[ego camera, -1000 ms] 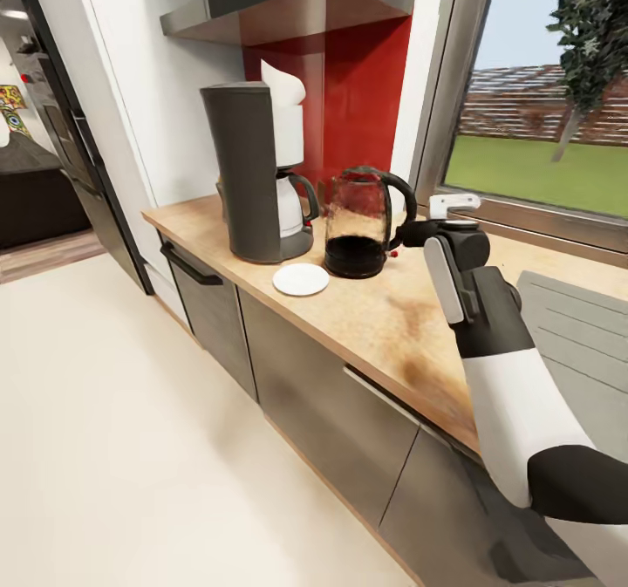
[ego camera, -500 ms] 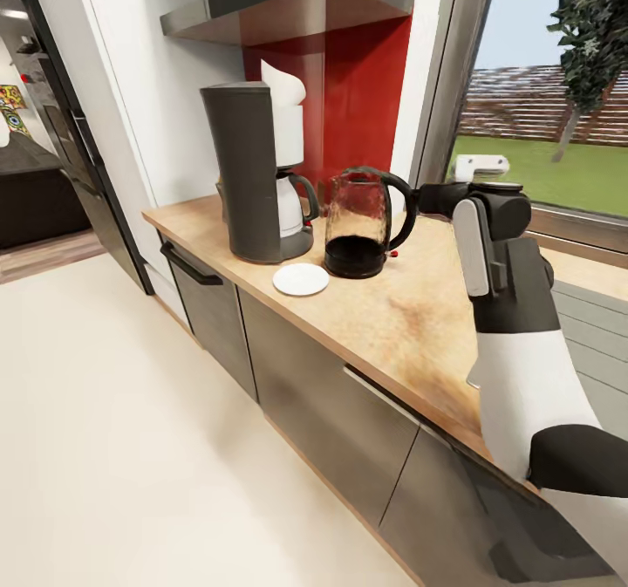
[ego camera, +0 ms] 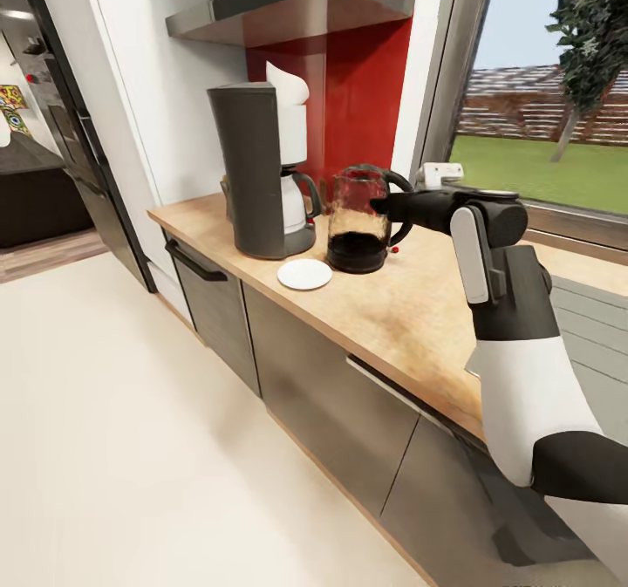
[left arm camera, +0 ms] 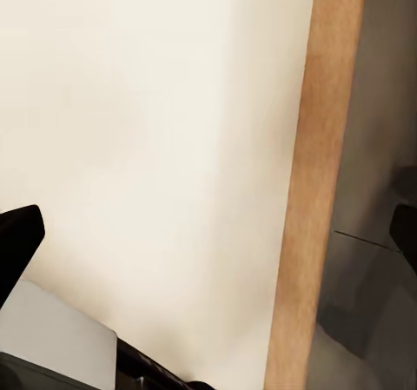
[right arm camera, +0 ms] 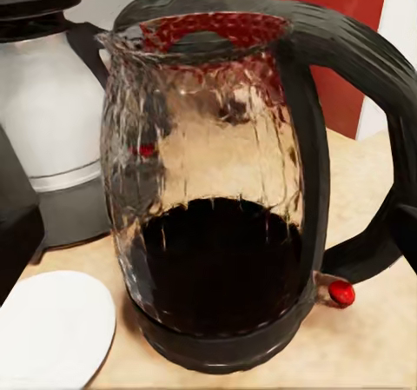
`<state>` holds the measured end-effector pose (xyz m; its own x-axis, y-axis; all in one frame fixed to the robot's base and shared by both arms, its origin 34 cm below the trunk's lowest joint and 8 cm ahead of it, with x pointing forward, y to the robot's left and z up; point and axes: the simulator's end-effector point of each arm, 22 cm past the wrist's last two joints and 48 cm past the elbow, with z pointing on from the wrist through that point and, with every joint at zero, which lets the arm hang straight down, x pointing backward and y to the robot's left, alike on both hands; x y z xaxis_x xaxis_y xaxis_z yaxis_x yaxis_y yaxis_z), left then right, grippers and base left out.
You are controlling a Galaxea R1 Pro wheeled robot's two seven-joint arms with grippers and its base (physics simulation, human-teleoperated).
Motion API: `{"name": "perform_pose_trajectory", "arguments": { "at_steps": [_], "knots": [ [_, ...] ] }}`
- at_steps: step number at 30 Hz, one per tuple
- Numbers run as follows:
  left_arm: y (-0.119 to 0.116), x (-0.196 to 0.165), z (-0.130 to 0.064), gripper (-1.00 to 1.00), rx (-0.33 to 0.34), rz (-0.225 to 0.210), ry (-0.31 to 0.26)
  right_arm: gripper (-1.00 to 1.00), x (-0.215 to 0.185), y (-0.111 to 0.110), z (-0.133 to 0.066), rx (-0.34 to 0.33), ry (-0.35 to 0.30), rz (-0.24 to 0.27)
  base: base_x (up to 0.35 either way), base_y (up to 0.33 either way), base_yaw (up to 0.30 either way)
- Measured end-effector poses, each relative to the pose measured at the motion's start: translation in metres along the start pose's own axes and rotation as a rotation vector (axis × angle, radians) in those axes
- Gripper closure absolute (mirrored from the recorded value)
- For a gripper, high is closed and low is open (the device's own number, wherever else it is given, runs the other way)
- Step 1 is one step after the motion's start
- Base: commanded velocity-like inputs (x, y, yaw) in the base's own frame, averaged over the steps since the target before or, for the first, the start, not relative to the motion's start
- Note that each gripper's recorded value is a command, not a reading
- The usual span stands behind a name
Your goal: Set up a coffee station on the kitchen countertop: keep the coffee maker on the countertop, move the bottle of coffee from the kitchen shelf to the counter next to the coffee maker, place a paper coffee filter on top of the coffee maker, put the saucer next to the coffee maker with the coffee cup on the saucer, and place the electric kettle next to the coffee maker.
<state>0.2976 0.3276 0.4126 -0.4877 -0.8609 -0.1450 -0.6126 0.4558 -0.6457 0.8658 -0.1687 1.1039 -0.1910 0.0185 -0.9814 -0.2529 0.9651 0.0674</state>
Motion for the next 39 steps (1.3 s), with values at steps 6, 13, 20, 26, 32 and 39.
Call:
{"name": "perform_pose_trajectory", "arguments": {
  "at_steps": [6,13,20,26,32,39],
  "knots": [
    [0.0,0.0,0.0,-1.0,0.0,0.0,0.0,-1.0,0.001,0.0,0.0,0.001,0.002,0.0,-0.064,0.004,0.0],
    [0.0,0.0,0.0,-1.0,-0.001,0.0,0.0,-1.0,0.001,-0.001,0.0,0.001,0.002,0.0,-0.156,0.0,0.0],
    [0.0,0.0,0.0,-1.0,-0.002,0.0,0.0,-1.0,0.009,0.0,0.001,-0.003,0.014,0.004,-0.14,0.005,0.0],
    [0.0,0.0,0.0,-1.0,-0.002,0.0,0.0,-1.0,0.012,0.0,0.002,-0.004,0.017,0.005,-0.081,0.069,0.0],
    [0.0,0.0,0.0,-1.0,-0.002,0.0,0.0,-1.0,0.011,0.001,0.002,-0.007,0.017,0.006,-0.022,0.024,0.0],
    [0.001,0.0,0.0,-1.0,-0.004,0.0,0.0,-1.0,0.011,0.002,0.001,-0.01,0.014,0.006,0.0,0.089,0.0]
  ]
}}
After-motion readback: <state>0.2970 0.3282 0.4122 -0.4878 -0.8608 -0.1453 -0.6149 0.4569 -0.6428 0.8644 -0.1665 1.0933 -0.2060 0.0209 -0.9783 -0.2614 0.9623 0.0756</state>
